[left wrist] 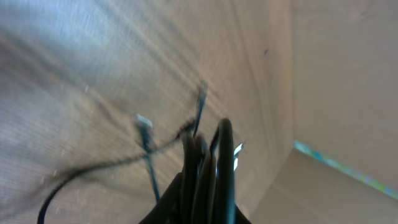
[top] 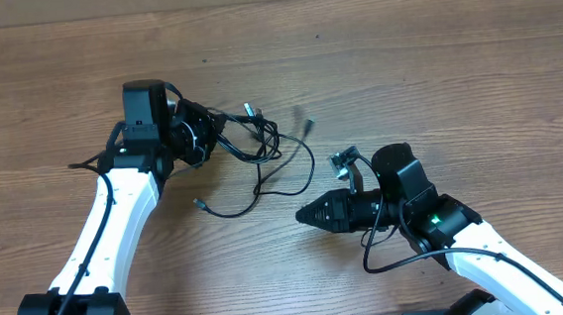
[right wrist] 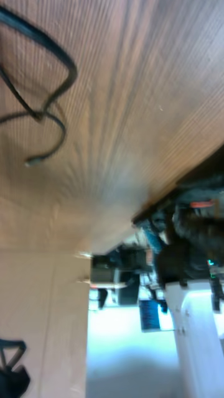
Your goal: Untangle cables
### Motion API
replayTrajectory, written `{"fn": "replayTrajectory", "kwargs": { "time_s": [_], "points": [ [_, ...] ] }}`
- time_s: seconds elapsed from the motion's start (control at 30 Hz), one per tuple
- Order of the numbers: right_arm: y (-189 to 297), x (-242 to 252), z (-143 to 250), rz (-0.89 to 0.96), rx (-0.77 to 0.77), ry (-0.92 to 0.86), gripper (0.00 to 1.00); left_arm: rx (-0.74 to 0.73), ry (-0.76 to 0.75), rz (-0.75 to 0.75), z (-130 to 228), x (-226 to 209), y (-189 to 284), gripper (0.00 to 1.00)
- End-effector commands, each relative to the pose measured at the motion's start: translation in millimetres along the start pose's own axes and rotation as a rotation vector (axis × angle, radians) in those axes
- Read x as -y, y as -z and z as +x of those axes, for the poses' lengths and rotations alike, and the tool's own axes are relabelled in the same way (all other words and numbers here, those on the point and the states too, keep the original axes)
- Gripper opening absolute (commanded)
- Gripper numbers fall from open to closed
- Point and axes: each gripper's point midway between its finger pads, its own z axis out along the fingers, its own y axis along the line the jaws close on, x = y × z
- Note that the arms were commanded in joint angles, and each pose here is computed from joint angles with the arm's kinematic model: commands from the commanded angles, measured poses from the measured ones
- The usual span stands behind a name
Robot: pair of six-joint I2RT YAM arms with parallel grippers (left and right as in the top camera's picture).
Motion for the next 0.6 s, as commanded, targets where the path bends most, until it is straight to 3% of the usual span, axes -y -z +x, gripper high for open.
{"fn": "replayTrajectory", "kwargs": {
  "time_s": [0.0, 0.07, 0.2, 0.27, 0.37, 0.57],
  "points": [
    [2.9, 3.1, -13.5, 0.046, 0.075, 0.028, 0.27, -0.065, 0.034, -0.005, 14.8, 3.2, -0.3, 0.15],
    [2.8, 2.2, -14.1, 0.043, 0.077, 0.011, 0.31, -0.088, 0.037, -0.021, 19.6, -1.3, 0.1, 0.15],
    [3.1, 6.9, -20.5, 0.063, 0.115, -0.096, 0.31, -0.154, -0.085, 0.020, 30.7, 5.0, 1.4, 0.11],
    [2.8, 14.4, -26.0, 0.091, 0.149, -0.179, 0.31, -0.194, -0.169, 0.057, 37.7, 10.6, 2.8, 0.04],
    [1.8, 23.9, -31.1, 0.122, 0.182, -0.248, 0.30, -0.265, -0.279, 0.138, 50.7, 23.1, 6.8, 0.04],
    [-5.9, 30.8, -43.4, 0.125, 0.213, -0.235, 0.30, -0.393, -0.515, 0.286, 80.3, 39.0, 16.8, 0.04]
  ]
}}
